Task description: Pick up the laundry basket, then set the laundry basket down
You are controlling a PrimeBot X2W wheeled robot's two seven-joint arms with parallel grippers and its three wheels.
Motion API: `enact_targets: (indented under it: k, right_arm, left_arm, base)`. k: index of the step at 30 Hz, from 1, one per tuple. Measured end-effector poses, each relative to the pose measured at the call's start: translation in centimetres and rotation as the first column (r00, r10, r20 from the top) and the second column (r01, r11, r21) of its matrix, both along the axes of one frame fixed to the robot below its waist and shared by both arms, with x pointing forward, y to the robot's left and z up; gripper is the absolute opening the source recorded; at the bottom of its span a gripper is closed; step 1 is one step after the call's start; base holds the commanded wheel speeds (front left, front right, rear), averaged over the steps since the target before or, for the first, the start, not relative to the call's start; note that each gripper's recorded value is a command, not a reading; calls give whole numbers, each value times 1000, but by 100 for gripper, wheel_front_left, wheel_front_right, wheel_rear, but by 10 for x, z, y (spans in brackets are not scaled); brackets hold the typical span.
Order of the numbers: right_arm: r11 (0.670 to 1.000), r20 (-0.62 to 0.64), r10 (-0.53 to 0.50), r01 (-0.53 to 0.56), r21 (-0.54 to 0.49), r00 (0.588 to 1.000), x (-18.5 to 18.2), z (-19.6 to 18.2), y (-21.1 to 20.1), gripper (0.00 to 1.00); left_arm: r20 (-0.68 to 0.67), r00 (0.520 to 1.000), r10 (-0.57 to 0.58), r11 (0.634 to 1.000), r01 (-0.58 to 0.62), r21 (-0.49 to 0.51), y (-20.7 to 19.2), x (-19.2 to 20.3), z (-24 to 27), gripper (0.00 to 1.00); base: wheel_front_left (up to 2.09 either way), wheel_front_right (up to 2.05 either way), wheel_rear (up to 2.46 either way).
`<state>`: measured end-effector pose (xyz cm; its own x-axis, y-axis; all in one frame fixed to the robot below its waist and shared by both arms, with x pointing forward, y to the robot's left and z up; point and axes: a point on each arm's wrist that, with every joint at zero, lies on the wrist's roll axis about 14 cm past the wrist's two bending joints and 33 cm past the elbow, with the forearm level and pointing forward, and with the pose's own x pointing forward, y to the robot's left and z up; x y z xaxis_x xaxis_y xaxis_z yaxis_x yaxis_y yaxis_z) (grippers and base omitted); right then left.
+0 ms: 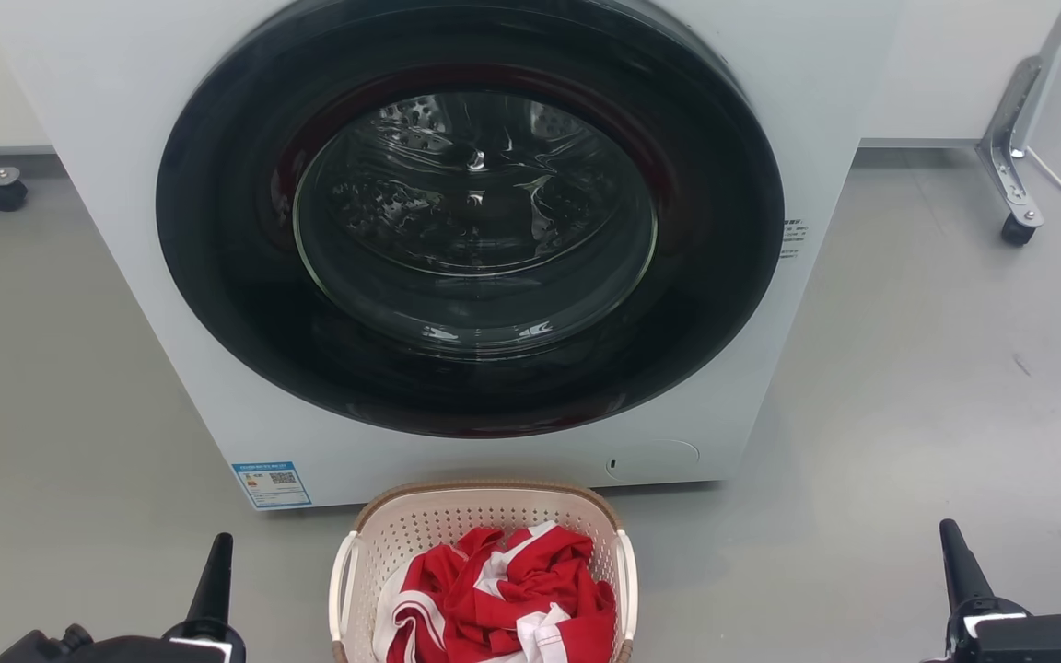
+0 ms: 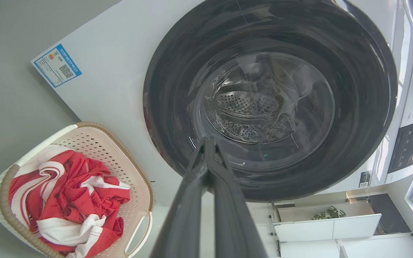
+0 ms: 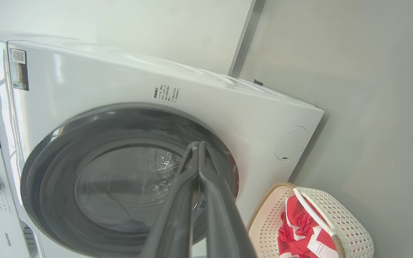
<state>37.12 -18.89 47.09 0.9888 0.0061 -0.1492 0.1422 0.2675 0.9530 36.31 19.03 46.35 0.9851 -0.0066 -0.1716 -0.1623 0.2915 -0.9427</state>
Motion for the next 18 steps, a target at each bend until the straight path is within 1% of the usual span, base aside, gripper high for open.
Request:
enact_targets:
  k: [4, 7, 10, 16, 18]
  right_arm:
    - [998, -1, -14, 14, 61, 1000, 0, -2, -3, 0]
    - [994, 20, -24, 22, 106, 1000, 4, 4, -6, 0]
    - [986, 29, -36, 31, 163, 999, 5, 5, -9, 0]
    - [966, 41, -65, 53, 253, 997, 6, 6, -16, 0]
    - [962, 45, -65, 51, 267, 997, 6, 7, -16, 0]
  left_arm:
    - [5, 1000, 2, 998, -2, -63, 0, 0, -1, 0]
    - [23, 1000, 6, 994, -4, -113, -1, 5, 3, 0]
    - [46, 999, 15, 984, -7, -177, -1, 10, 9, 0]
    - [54, 998, 33, 964, -17, -267, 2, 12, 10, 0]
    - [72, 997, 34, 958, -12, -286, 1, 15, 15, 0]
  base:
    - [0, 0, 0]
    - [0, 0, 0]
    - [0, 0, 0]
    - [0, 0, 0]
    - [0, 0, 0]
